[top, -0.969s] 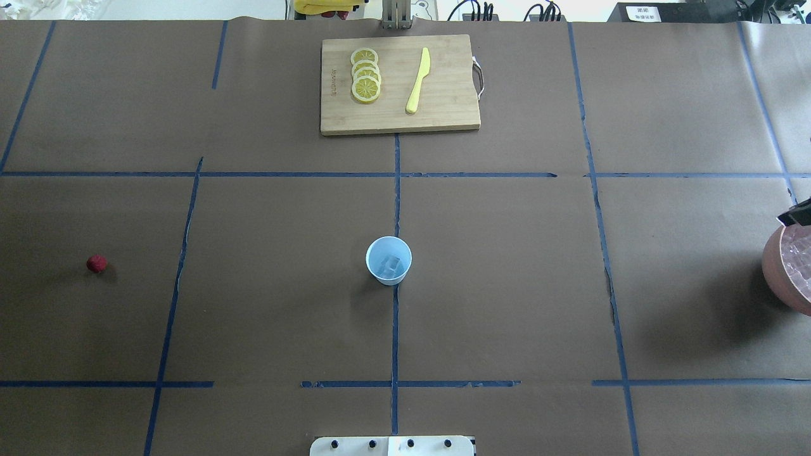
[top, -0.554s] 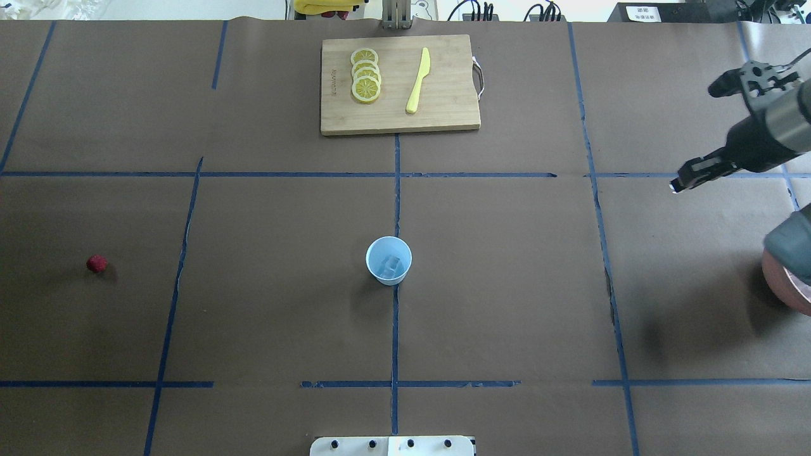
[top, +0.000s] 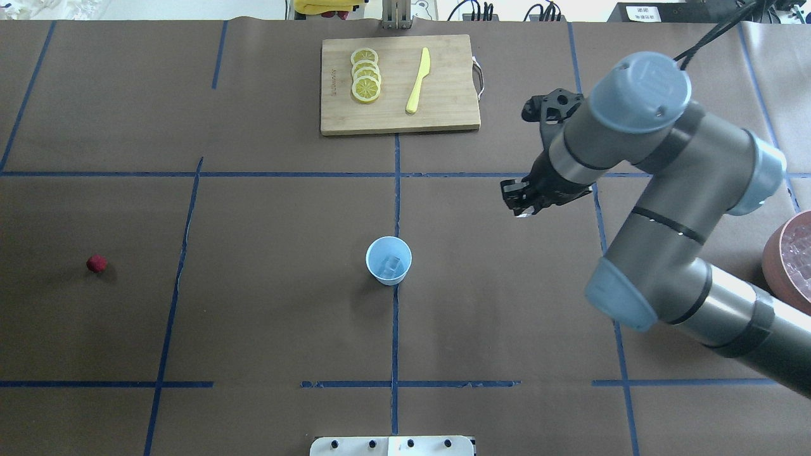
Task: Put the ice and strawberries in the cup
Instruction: 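Carry the ice cube with the right gripper over the cup, then open the right gripper to drop the ice cube into the cup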
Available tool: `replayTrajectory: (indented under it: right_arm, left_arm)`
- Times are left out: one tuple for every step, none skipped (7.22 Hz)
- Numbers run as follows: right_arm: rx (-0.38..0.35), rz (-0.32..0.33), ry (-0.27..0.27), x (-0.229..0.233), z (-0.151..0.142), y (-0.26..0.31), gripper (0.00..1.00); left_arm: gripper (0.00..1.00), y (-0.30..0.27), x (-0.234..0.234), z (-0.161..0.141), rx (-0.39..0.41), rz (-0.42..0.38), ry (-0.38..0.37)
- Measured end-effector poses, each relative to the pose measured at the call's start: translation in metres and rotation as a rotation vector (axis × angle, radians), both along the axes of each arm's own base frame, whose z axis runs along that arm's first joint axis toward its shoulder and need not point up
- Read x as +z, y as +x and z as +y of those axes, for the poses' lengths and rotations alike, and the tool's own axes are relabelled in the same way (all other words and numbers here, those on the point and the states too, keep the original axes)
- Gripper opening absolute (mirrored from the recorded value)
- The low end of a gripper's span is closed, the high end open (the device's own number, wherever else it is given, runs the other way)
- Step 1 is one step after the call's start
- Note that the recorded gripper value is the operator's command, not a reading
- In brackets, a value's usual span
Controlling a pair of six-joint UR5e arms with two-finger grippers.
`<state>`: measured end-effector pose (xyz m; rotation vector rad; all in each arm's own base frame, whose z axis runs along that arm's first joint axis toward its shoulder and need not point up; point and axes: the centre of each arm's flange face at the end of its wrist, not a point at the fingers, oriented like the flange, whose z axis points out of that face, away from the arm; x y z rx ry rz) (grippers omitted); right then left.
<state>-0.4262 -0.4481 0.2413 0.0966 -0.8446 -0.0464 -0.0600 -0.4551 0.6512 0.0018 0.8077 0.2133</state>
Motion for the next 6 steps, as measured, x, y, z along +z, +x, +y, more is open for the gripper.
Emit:
replayTrajectory:
  right_arm:
    - [0.044,0.01,-0.024,-0.038,0.021,-0.041,0.0]
    - [0.085,0.012,-0.04,-0.071,0.039,-0.078,0.0]
    - [0.114,0.008,-0.054,-0.097,0.052,-0.107,0.0]
    - [0.13,0.005,-0.066,-0.116,0.058,-0.128,0.0]
    - [0.139,0.007,-0.07,-0.127,0.06,-0.141,0.0]
    - [0.145,0.016,-0.07,-0.13,0.06,-0.15,0.0]
  left_arm:
    - [1.0,0.0,0.0,0.0,0.0,0.0,-0.001]
    - [1.0,0.0,0.001,0.0,0.0,0.0,-0.001]
    - [1.0,0.0,0.001,0.0,0.0,0.0,-0.002]
    - [1.0,0.0,0.001,0.0,0.0,0.0,-0.002]
    - [1.0,0.0,0.001,0.0,0.0,0.0,-0.003]
    - [1.0,0.0,0.001,0.0,0.0,0.0,-0.003]
